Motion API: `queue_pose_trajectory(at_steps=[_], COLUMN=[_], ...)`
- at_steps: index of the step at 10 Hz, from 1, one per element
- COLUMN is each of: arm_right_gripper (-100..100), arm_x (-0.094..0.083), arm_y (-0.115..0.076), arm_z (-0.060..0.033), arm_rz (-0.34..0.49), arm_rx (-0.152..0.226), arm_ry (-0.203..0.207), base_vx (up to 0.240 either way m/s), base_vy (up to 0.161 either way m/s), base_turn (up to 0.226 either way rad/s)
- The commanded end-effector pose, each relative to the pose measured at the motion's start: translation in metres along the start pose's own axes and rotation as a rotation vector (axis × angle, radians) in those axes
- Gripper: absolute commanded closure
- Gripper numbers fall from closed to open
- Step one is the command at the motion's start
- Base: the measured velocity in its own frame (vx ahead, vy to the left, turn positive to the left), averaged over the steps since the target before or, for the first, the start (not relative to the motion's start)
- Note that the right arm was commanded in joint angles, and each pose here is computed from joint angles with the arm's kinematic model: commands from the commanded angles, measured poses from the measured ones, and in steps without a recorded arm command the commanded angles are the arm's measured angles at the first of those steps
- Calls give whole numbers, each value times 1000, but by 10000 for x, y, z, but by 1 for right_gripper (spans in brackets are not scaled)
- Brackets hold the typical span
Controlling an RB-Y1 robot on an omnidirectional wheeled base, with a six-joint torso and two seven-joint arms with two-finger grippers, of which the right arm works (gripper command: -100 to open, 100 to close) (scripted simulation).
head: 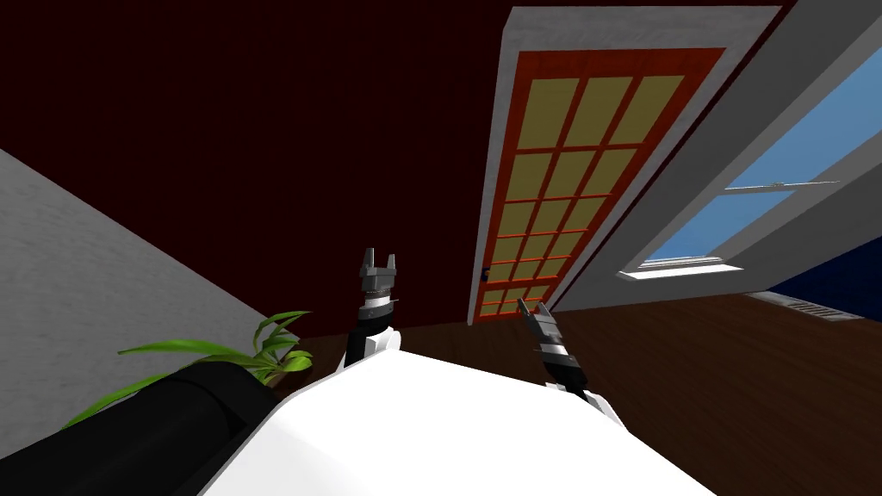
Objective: Pull the door open
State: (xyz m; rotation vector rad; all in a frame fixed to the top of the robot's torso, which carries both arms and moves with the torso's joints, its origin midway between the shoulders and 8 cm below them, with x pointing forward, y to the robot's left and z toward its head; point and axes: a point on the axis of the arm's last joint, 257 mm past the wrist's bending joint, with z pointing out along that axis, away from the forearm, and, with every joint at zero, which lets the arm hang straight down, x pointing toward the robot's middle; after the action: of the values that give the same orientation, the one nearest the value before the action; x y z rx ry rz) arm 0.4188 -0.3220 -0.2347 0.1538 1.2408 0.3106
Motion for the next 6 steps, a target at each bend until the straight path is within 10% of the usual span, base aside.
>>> queue_pose_trajectory(at_steps=[1, 6], arm_right_gripper=[-100, -100], arm_x=[126, 444], arm_y=[-70, -223], arm_z=[-45, -161], arm_rz=[-37, -118], arm_rx=[11, 35], arm_ry=[25, 92], base_vx=[75, 75], base_vy=[-13, -24], base_turn=[145, 90])
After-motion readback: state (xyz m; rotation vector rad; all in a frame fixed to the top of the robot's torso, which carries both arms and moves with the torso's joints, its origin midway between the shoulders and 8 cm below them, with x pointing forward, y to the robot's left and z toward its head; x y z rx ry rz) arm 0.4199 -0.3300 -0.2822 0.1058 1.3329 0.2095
